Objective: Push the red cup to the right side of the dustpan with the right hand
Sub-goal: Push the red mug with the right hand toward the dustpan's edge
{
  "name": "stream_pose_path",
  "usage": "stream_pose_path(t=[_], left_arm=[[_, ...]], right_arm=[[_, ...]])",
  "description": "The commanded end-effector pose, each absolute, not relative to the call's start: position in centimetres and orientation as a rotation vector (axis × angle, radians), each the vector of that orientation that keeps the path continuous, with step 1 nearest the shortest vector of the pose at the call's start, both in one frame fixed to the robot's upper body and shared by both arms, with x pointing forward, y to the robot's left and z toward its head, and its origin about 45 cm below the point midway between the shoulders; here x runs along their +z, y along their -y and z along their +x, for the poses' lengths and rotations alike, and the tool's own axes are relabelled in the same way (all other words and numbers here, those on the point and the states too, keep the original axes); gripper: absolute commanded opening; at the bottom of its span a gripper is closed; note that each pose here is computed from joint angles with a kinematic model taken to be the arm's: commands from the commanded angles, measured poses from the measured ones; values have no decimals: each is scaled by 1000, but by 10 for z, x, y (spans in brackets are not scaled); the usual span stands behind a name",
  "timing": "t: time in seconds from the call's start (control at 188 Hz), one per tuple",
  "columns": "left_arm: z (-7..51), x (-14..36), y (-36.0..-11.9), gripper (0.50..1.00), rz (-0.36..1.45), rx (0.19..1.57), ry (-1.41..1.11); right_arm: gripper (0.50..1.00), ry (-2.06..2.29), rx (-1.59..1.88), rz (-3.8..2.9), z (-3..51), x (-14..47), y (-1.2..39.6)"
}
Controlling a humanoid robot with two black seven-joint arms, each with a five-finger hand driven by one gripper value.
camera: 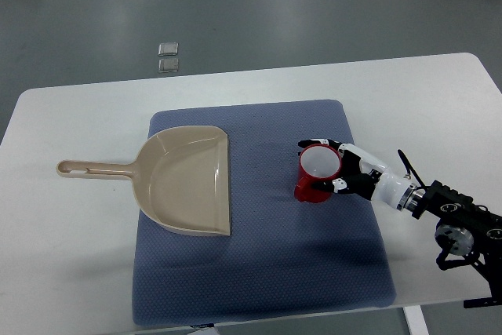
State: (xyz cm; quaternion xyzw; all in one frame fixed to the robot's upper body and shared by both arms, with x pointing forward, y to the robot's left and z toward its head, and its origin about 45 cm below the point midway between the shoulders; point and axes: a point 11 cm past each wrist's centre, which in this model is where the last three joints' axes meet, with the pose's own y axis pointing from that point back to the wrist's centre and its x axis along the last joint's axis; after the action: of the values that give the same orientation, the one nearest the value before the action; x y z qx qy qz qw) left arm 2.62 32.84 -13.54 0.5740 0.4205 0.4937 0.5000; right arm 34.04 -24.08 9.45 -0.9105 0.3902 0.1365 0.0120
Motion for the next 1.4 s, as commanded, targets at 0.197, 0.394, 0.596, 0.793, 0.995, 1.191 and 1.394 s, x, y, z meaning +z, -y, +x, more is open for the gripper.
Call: stream_pose_path(t=[0.197,0.394,0.596,0.793,0.995,1.191,1.394], left_arm=[[26,-135,-328,1000,1388,1193,-1017],[26,-135,-328,1000,1388,1193,-1017],[26,-135,-328,1000,1388,1193,-1017],[26,-135,-328,1000,1388,1193,-1017],[26,-135,-328,1000,1389,1192,-1016],[26,-135,-328,1000,1388,1193,-1017],[26,-135,-328,1000,1389,1195,-1017]], right_arm=[[932,-1231,405,-2828,343,93,224],[932,-1231,395,-2819,345,93,213],[932,-1214,388,-2834,343,91,200],[932,-1179,389,-2837,342,91,187],[932,-1151,364,-2838,346,96,169],[932,-1101,357,-2843,348,101,152],[932,-1076,364,-2856,344,99,143]])
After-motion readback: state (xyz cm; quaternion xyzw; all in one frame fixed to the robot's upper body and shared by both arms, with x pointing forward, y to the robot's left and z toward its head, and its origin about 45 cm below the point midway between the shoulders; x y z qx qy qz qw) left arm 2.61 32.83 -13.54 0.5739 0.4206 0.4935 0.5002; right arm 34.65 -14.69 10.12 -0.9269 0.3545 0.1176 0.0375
